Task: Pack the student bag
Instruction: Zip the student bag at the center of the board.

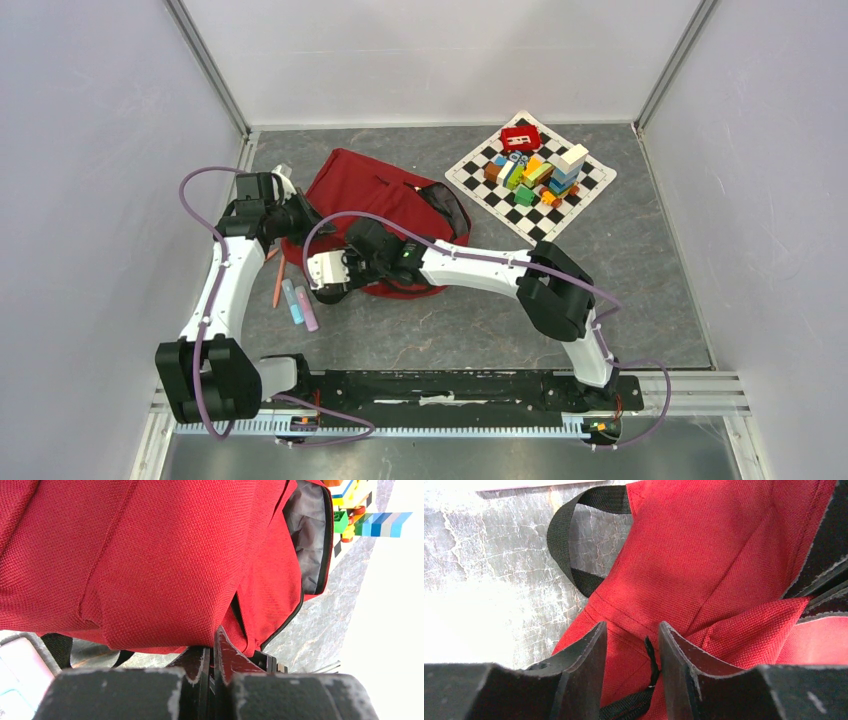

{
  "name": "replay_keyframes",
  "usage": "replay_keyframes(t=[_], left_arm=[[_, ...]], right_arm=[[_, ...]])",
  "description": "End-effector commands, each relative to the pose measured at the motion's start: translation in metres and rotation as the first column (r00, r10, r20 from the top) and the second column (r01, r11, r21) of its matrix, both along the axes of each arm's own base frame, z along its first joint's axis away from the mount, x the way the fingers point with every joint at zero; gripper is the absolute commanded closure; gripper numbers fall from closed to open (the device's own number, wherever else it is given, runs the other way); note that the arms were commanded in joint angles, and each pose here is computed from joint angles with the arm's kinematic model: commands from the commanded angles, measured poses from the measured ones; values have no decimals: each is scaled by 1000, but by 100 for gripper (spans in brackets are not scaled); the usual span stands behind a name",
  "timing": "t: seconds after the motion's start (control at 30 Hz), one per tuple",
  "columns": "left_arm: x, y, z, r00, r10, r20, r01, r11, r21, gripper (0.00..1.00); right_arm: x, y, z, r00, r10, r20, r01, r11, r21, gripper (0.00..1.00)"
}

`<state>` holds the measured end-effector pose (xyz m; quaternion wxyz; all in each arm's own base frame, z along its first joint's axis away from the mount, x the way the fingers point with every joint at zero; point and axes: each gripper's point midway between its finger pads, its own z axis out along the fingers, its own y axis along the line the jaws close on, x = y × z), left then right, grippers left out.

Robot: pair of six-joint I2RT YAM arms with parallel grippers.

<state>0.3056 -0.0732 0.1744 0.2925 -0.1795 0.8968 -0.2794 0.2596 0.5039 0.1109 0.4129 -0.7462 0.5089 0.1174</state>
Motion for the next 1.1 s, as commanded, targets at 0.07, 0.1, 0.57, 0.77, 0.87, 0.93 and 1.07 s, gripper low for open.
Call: replay_keyframes(t=[0.07,0.1,0.57,0.77,0.87,0.93,1.07], left_arm=[[1,-9,20,998,-52,46,54,998,-42,98],[0,-9,20,998,-52,47,54,998,-42,98],[5,0,10,999,-4,32,4,1000,-3,98],[24,11,11,997,50,51,-52,998,38,98],[37,14,16,996,64,61,-67,997,41,98],[46,16,18,995,78,64,-80,996,41,98],[65,24,25,989,116,91,-121,991,57,98]], right_arm=[[11,-3,25,998,-36,53,33,998,45,56],[13,-3,25,997,-45,58,42,998,45,56],[8,-20,27,993,-119,-1,119,993,11,100],[-23,-48,17,982,-131,-136,131,991,-4,100],[-39,-62,13,968,-146,-204,146,989,-11,100],[-46,-73,11,963,-155,-221,156,988,-13,100],[-56,-95,6,960,-164,-226,165,986,-16,100]])
